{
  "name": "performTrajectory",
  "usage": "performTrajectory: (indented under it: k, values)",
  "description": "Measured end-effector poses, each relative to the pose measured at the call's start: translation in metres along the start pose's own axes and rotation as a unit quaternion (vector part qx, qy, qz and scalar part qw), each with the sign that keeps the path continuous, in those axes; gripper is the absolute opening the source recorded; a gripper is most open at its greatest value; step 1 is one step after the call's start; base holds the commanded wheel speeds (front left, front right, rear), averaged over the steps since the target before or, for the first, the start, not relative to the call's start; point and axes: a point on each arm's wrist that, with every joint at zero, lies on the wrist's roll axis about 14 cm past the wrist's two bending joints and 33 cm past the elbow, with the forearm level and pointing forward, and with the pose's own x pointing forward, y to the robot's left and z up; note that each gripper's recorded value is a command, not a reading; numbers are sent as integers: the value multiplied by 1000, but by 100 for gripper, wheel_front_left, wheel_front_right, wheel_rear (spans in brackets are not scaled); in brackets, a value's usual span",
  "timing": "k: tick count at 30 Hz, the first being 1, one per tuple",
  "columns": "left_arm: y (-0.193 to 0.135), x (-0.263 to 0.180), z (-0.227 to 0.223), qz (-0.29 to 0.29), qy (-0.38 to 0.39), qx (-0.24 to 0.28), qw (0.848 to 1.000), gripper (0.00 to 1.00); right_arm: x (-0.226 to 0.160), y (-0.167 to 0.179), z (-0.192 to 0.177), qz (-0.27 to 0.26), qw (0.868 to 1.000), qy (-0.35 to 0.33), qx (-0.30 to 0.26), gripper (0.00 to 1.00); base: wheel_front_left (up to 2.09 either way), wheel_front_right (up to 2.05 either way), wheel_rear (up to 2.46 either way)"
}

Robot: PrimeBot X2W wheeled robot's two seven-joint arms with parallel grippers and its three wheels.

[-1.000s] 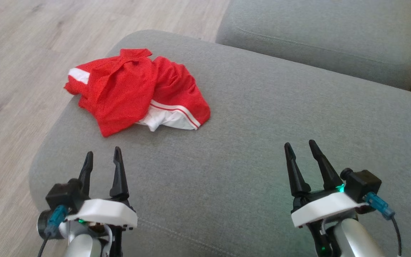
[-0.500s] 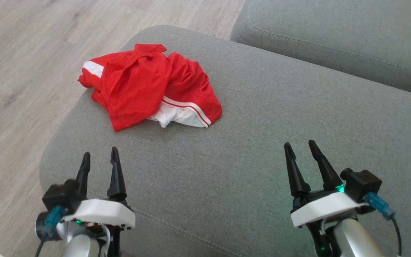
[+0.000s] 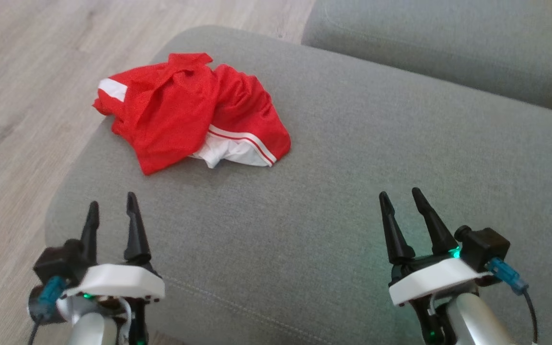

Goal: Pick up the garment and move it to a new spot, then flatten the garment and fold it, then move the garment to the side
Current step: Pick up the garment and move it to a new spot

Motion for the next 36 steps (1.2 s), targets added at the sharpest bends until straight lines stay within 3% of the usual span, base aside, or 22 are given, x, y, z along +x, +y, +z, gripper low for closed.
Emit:
performTrajectory:
  k: [11,17,28,36]
  values:
    - [-11,56,-10,-35,16,56,998,100,5,-56,-4,-62,998,-6,-5,100,0,0,0]
    - [-12,98,-45,-41,73,85,993,100,2,-94,-4,-107,994,-13,-11,100,0,0,0]
    - [-24,173,-78,-55,149,153,976,100,-1,-137,1,-154,988,-21,-17,100,0,0,0]
    - [-21,197,-111,-51,201,188,960,100,-13,-158,-14,-181,983,-2,-13,100,0,0,0]
